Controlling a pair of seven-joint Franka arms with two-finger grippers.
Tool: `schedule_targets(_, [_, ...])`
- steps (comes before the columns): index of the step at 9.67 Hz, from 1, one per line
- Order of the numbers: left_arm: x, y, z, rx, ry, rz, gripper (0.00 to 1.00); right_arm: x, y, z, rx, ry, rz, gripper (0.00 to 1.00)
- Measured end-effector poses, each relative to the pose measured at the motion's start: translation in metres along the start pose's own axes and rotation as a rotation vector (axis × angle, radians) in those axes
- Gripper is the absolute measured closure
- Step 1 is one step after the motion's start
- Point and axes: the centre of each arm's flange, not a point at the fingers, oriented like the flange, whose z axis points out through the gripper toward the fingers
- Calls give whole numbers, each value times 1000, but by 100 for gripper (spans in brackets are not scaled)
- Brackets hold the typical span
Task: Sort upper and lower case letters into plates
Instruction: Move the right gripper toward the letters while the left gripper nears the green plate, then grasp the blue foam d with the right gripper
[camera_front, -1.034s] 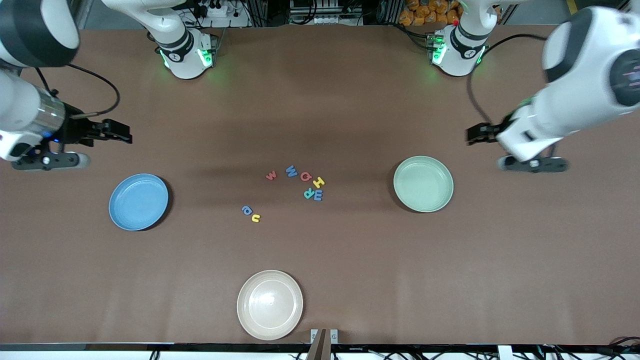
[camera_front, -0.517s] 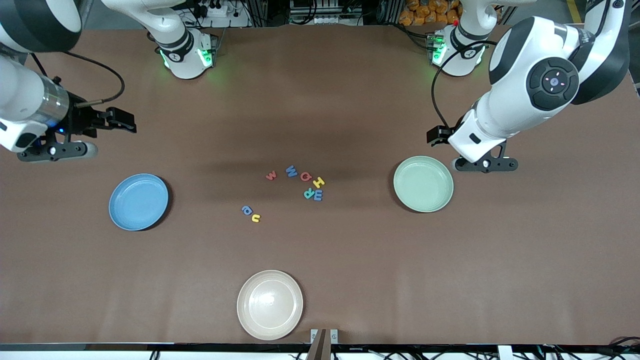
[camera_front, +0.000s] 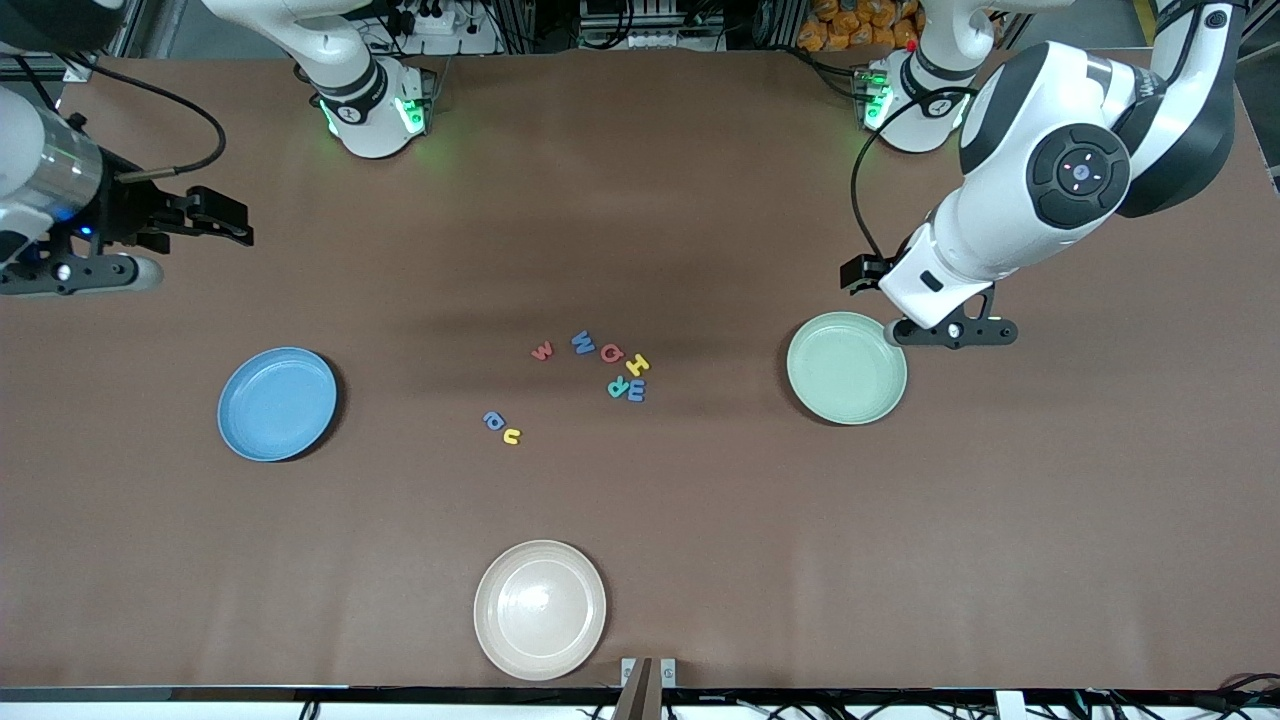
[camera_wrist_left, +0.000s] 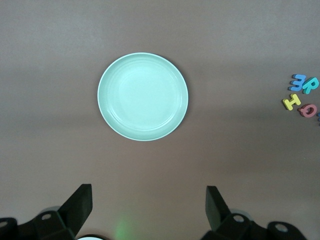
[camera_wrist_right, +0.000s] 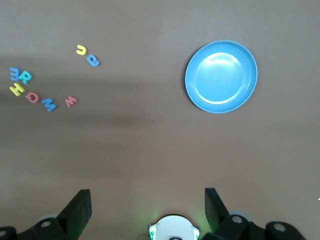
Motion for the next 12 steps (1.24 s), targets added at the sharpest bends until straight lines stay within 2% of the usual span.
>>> schedule_targets(1, [1,0,0,-2,4,0,0,10,-14,16,7,-29,-26,0])
schedule_targets(2, [1,1,0,-3,8,1,0,28,-55,48,-14,-73,-68,0])
schedule_targets(4, [7,7,4,-14,29,4,0,52,-134,107,-60,-117,-121,0])
schedule_targets(6, [8,38,22,-16,33,-11,0,74,-160,146,-39,-116,-152,0])
schedule_targets(8, [5,64,39,-12,24,-21,0,96,-178,183,-30,-91,-226,0])
schedule_targets(12, [8,62,39,-15,29,-27,0,131,-193,258,-27,-66,-403,0])
